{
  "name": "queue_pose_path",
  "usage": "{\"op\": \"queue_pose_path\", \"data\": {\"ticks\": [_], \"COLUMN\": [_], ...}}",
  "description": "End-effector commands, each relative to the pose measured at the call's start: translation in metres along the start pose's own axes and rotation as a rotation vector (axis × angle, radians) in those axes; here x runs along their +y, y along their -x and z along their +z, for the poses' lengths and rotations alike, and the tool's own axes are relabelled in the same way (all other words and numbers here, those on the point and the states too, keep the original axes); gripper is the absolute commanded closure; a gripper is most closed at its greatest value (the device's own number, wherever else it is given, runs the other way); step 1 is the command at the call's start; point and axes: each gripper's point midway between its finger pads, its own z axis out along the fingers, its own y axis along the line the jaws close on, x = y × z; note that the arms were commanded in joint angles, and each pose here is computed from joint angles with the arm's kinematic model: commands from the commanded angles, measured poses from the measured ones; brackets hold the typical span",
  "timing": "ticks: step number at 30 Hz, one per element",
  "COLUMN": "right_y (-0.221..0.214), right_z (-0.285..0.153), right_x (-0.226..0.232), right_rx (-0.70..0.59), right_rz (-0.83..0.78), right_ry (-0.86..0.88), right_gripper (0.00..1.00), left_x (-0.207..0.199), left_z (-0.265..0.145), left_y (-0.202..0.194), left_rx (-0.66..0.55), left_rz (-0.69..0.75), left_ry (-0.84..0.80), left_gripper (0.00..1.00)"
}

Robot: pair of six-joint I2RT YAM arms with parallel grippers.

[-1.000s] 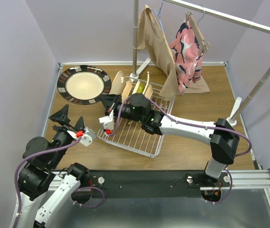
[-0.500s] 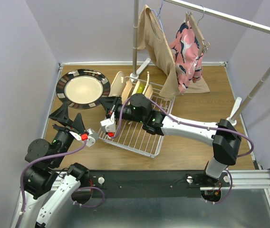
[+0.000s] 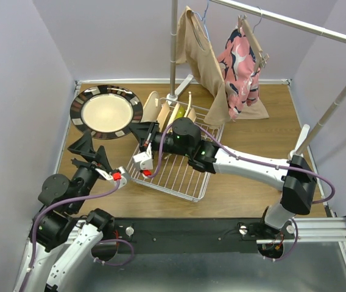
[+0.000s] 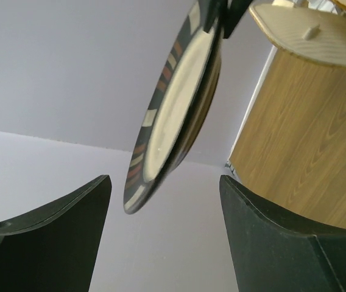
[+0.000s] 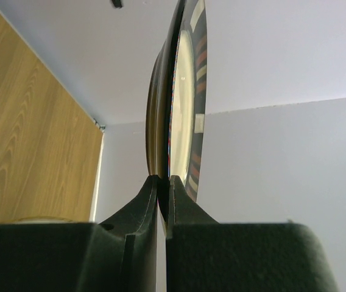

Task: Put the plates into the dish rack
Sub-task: Pass the plate from the right arm to the left

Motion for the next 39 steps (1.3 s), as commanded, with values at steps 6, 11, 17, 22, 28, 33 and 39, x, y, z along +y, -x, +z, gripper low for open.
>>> {"op": "queue_pose_path", "data": {"ticks": [6,11,17,22,28,33,39], "right_y": [0.027,0.028,0.030,0.032,0.035,0.036,0.039], "right_z": [-0.023,-0.024,-0.027,-0.030,-0.032,-0.035,-0.039], "right_x": [-0.086,-0.087,-0.091,-0.094,-0.097,-0.095,-0.103], "right_rx": [-0.075,-0.078,-0.083,-0.087,-0.097,-0.104,-0.108], "right_rz": [-0.147,-0.146,-0.143,-0.139,-0.132,-0.125,-0.117], "right_ry": [-0.215,-0.213,-0.217,-0.222,-0.229,-0.227,-0.246], "right_gripper": [0.99,1.00,0.99,0.99,0.99,0.99,0.99], "left_x": [-0.004,-0.007,-0.028,-0.039,-0.043,-0.040,-0.038], "left_z": [0.022,0.025,0.028,0.033,0.037,0.040,0.042], "left_y": [-0.016,-0.018,-0.022,-0.022,-0.023,-0.024,-0.026], "left_rx": [0.111,0.131,0.134,0.127,0.137,0.153,0.170], "left_rz": [0.157,0.175,0.176,0.182,0.194,0.206,0.212], "left_ry": [-0.033,-0.051,-0.103,-0.128,-0.131,-0.115,-0.093], "left_gripper": [0.20,0.22,0.29,0.35,0.46,0.66,0.80]}}
